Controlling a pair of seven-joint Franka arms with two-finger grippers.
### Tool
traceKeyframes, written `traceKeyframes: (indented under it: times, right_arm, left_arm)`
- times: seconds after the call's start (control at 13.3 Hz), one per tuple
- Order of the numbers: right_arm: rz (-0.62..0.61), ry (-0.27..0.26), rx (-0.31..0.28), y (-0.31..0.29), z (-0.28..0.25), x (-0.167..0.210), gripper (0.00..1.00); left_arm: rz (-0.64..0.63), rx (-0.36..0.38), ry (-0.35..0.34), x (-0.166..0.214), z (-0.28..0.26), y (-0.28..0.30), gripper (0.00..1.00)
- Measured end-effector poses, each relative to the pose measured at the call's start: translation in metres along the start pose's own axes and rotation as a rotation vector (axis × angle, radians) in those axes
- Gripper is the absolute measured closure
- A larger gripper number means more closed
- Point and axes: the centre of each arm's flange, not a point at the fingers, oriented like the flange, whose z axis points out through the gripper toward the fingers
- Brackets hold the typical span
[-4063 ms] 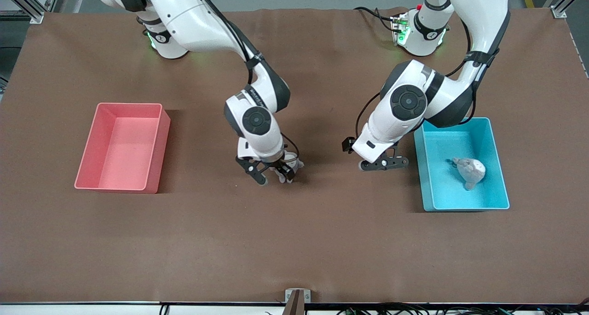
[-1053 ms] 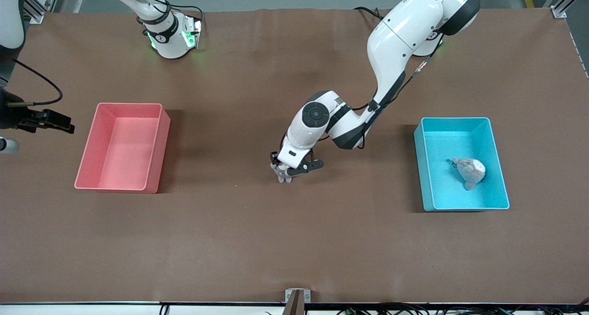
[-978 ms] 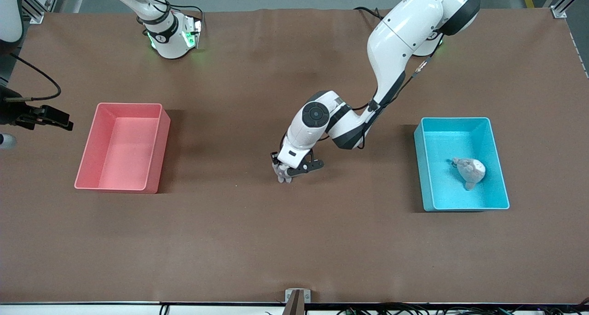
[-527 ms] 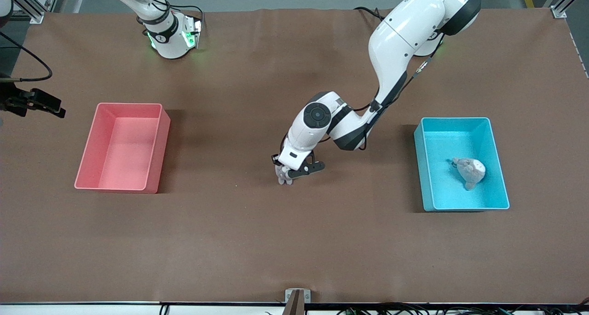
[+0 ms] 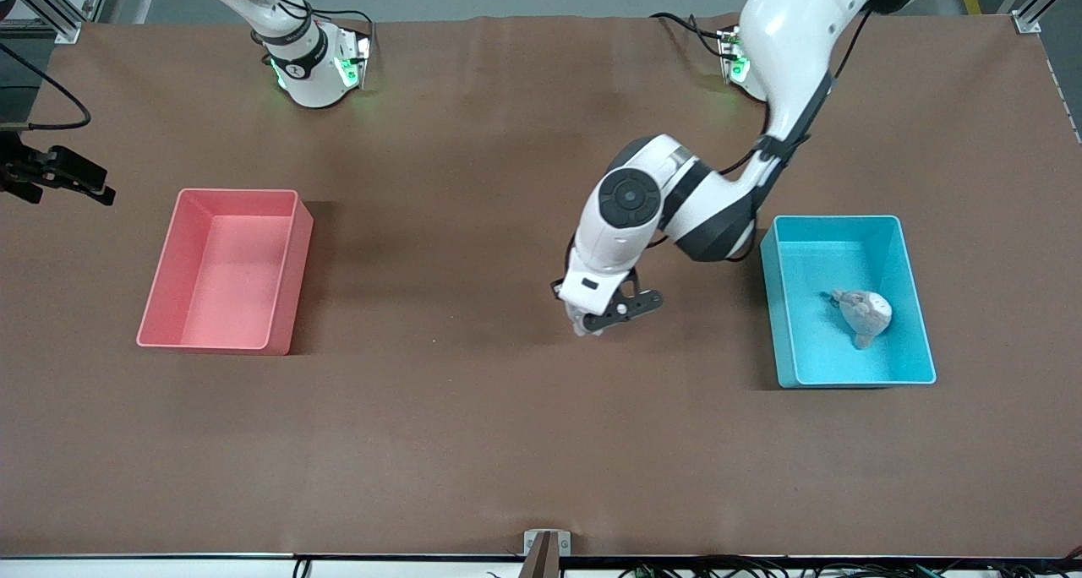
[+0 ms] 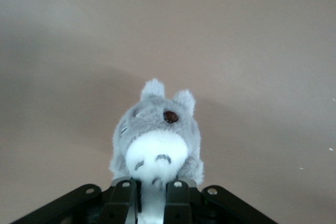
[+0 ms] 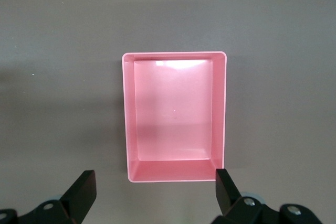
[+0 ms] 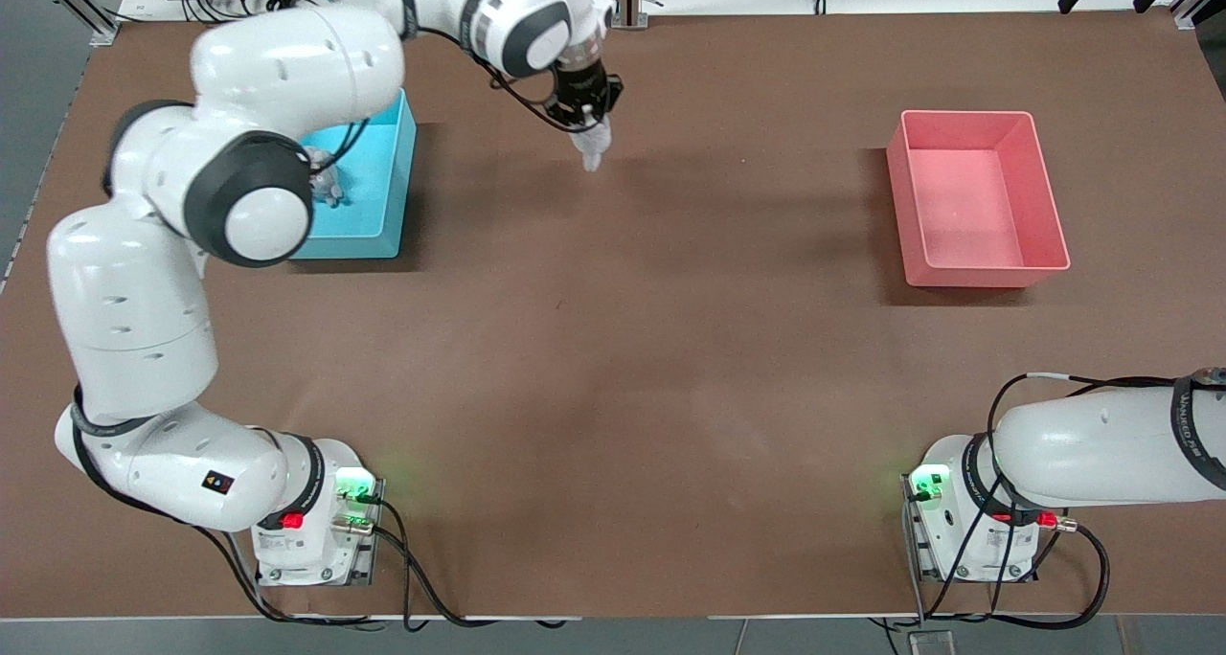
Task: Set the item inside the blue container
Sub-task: 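Carry the second plush into the blue tray with the left gripper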
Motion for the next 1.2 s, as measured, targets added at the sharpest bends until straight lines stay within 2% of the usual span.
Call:
traceKeyframes:
  times: [0.3, 0.53, 0.75, 0.98, 1.2]
  right_arm:
    - [-0.002, 0.011, 0.0, -0.001, -0.005, -0.003, 0.0]
    - [-0.006, 0.038, 0.0, -0.003, -0.02, -0.011, 0.0]
    - [-0.006, 0.035, 0.001, -0.003, -0.018, -0.013, 0.0]
    - [-0.007, 0.024, 0.002, -0.003, -0.011, -0.013, 0.0]
    - [-0.007, 0.017, 0.002, -0.003, -0.007, -0.013, 0.0]
  left_arm:
    - [0.091, 0.072, 0.041, 0.054, -0.048, -0.117, 0.81]
    - [0.202, 0.135, 0.031, 0.084, -0.063, -0.22, 0.81]
    - [0.282, 0.156, 0.005, 0.117, -0.064, -0.305, 0.81]
    - [0.293, 0.148, -0.024, 0.138, -0.041, -0.351, 0.82]
    - [0.289, 0.124, -0.052, 0.144, 0.003, -0.359, 0.82]
